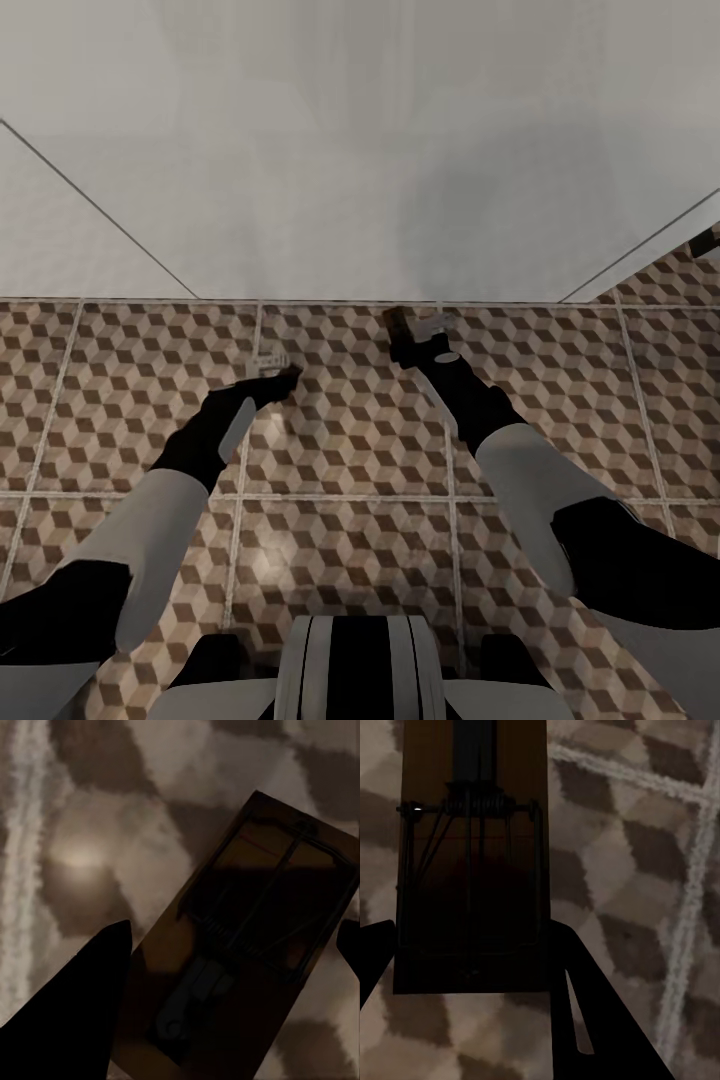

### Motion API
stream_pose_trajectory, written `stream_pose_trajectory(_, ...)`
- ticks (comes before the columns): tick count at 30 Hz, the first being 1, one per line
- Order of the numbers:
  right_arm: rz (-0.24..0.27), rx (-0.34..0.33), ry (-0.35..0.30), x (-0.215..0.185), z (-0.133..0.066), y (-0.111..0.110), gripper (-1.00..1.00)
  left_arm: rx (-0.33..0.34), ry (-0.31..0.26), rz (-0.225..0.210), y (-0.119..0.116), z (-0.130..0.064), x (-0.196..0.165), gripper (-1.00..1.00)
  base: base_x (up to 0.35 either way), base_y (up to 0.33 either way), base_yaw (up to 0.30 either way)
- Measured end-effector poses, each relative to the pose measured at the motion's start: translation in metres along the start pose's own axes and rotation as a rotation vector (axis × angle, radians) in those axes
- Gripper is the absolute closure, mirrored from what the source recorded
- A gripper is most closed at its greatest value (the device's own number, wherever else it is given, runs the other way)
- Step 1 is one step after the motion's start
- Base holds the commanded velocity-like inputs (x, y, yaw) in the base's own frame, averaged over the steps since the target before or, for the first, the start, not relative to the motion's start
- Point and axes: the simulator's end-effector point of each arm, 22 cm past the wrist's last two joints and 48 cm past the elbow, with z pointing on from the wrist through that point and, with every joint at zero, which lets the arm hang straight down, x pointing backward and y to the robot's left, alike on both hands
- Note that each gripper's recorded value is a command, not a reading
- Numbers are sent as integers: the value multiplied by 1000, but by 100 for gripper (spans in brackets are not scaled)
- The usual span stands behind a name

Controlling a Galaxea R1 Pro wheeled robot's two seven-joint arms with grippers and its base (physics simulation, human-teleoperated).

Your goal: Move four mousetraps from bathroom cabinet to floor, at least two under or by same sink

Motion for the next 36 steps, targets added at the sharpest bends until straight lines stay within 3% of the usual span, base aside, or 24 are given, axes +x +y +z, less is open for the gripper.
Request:
stream_pose_trajectory(14,0,0,0,0,0,0,100,-6,9,1,2,2,5,100,0,0,0)
stream_pose_trajectory(21,0,0,0,0,0,0,100,-7,-65,-4,-4,1,-12,100,0,0,0)
stream_pose_trajectory(28,0,-1,0,0,0,0,100,-154,-188,-37,20,-5,-37,100,0,0,0)
stream_pose_trajectory(36,0,-3,-1,0,0,2,100,-186,-235,-52,25,-8,-46,100,0,0,0)
